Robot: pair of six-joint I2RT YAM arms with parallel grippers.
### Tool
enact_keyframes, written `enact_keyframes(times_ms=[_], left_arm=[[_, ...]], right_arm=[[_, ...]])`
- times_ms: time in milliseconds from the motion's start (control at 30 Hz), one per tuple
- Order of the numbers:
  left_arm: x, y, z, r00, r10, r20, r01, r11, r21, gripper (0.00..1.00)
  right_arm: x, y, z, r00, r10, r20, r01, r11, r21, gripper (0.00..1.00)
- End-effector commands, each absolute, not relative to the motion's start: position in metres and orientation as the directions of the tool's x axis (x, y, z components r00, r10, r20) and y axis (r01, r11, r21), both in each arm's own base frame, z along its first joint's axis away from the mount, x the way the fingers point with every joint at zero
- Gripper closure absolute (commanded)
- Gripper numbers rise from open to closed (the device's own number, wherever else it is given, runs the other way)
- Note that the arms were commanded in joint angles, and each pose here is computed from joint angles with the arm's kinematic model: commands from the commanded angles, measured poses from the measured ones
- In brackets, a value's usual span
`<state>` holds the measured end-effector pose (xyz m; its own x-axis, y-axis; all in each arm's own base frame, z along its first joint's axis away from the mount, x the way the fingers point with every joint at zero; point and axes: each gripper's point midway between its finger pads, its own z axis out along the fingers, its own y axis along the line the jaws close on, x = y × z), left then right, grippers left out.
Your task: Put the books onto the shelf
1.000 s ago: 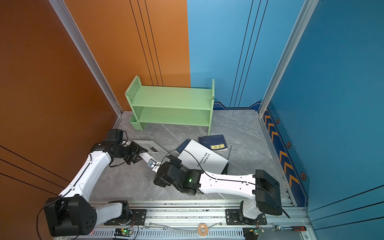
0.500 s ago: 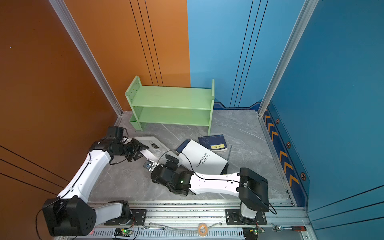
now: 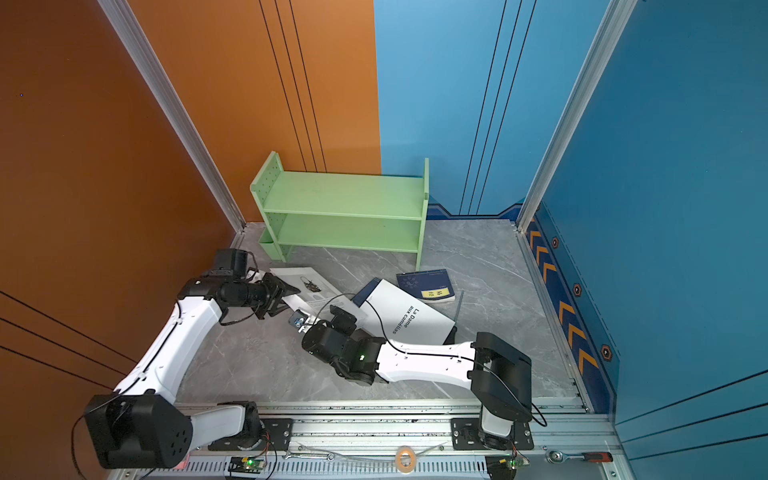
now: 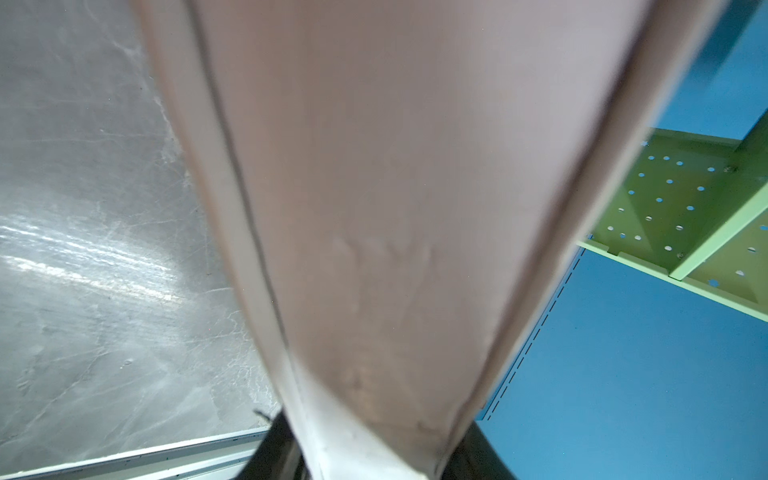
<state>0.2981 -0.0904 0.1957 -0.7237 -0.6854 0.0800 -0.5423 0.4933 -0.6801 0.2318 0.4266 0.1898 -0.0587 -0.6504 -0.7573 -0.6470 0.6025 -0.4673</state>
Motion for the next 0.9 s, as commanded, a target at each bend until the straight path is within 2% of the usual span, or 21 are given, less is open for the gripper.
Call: enact_keyframes(times_ms=[0,167,300,400,533,667,867], left_arm=[[0.302,-0.099,0.209,-0.757,-0.651,0.064,-0.492,0.502,-0.711,0.58],[0.304,-0.095,0.210,-0.758,-0.651,0.034,-0.477,0.518,-0.710,0.57],[0.306,-0.091,0.218,-0.756,-0.654,-0.003,-0.453,0.527,-0.719,0.52],[0.308,-0.087,0.224,-0.752,-0.659,-0.030,-0.438,0.532,-0.725,0.45],[0.313,-0.078,0.233,-0.739,-0.670,-0.072,-0.409,0.531,-0.742,0.30],[0.323,-0.060,0.255,-0.698,-0.686,-0.203,-0.340,0.568,-0.750,0.26],[0.336,-0.044,0.322,-0.580,-0.699,-0.418,-0.114,0.578,-0.808,0.18]], right_arm=[[0.237,0.425,0.183,-0.087,-0.677,-0.731,-0.636,0.602,-0.482,0.25],[0.244,0.429,0.185,-0.092,-0.693,-0.715,-0.605,0.610,-0.512,0.40],[0.246,0.432,0.188,-0.095,-0.685,-0.723,-0.600,0.619,-0.507,0.51],[0.247,0.433,0.194,-0.106,-0.665,-0.739,-0.603,0.634,-0.484,0.55],[0.250,0.430,0.208,-0.133,-0.624,-0.770,-0.602,0.668,-0.437,0.57],[0.256,0.422,0.228,-0.211,-0.522,-0.826,-0.643,0.711,-0.285,0.58],[0.265,0.407,0.271,-0.392,-0.288,-0.873,-0.712,0.696,0.090,0.58]])
